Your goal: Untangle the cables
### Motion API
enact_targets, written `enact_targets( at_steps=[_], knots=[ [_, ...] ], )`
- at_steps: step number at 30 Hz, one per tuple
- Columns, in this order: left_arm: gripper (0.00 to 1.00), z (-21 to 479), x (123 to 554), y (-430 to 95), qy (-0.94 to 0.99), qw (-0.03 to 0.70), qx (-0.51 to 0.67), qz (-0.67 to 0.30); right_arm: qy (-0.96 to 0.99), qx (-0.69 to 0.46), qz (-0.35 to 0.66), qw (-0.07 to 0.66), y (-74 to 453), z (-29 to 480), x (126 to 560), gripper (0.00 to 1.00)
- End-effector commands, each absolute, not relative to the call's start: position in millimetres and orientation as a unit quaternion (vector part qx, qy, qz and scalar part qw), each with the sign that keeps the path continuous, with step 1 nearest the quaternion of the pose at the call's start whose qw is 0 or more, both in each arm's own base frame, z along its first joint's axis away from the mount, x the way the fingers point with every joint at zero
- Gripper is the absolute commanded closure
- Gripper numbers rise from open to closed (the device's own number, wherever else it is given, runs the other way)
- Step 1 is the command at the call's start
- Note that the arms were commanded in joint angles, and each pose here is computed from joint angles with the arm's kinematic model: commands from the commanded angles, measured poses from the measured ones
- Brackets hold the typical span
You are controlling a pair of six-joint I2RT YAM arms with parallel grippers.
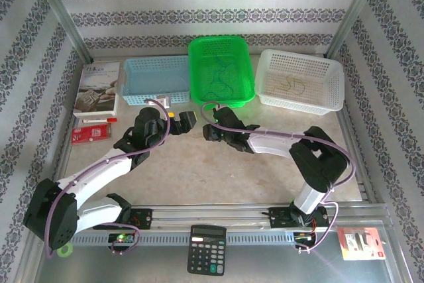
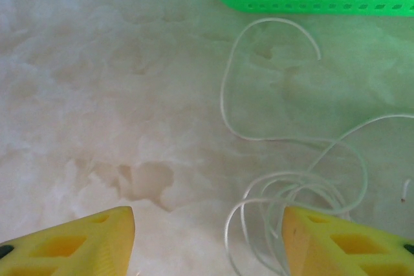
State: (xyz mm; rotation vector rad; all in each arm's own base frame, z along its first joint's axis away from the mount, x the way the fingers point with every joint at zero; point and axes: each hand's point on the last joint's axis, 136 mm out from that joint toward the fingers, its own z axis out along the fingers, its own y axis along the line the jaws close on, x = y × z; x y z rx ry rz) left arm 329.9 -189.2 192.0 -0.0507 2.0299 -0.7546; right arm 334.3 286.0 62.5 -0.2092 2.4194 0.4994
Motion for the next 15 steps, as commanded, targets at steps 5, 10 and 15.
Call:
enact_targets(
  at_steps=[5, 10, 15],
  knots=[
    [0.0, 190, 327, -183, 0.829, 0.462, -0.04, -0.311, 0.934, -0.049, 0.174, 0.308, 275, 42, 352, 0.72],
    [0.0, 194, 326, -183, 0.828, 0.464, -0.038, -0.312, 0.917, -0.064, 0.233, 0.316, 278, 69, 333, 1.0],
    [0.0, 194, 324, -186, 0.829, 0.459, -0.034, -0.319, 0.877, -0.104, 0.333, 0.33, 280, 114, 303, 1.0]
  ],
)
